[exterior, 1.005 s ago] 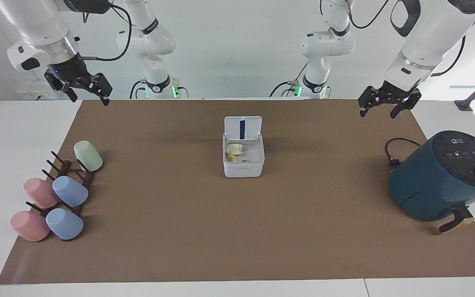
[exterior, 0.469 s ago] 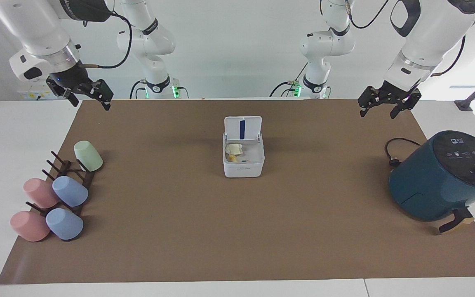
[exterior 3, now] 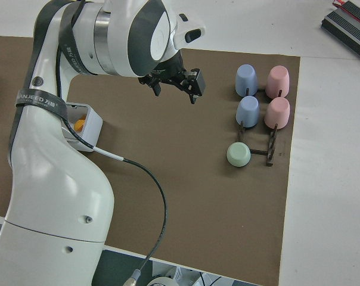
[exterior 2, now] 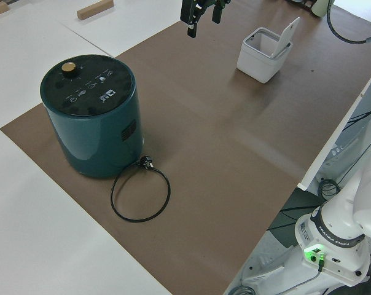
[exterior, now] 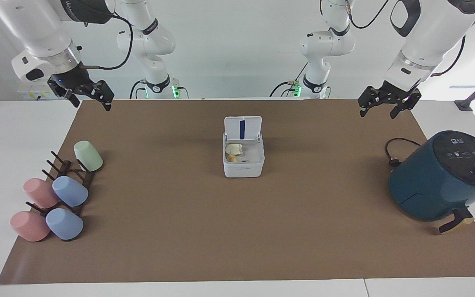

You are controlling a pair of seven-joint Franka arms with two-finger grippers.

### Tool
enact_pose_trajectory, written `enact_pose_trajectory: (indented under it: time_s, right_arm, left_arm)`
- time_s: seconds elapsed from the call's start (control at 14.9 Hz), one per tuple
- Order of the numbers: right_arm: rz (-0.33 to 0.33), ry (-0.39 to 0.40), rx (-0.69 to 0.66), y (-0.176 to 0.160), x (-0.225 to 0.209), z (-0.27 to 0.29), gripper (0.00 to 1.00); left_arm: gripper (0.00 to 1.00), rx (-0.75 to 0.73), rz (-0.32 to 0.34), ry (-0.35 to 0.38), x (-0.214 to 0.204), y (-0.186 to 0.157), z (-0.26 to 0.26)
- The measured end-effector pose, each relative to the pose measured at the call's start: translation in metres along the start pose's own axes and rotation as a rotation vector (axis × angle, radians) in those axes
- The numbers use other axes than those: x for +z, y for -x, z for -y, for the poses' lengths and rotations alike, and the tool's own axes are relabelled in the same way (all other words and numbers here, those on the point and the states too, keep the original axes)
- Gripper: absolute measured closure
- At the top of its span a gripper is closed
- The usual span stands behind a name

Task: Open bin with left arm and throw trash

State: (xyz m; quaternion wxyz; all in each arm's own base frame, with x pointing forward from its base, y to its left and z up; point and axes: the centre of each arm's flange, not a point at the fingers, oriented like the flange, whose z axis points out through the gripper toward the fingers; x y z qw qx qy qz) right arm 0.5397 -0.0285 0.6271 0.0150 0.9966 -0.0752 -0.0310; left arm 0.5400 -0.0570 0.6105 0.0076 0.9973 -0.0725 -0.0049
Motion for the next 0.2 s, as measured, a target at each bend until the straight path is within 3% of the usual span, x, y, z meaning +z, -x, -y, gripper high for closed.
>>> enact_pose_trajectory:
  time_s: [0.2]
  right_arm:
    - [-0.009,0.005,-0.027,0.001,-0.001,0.014,0.00]
  left_arm:
    - [0.00,0.000,0.000,0.000,0.000,0.000,0.000]
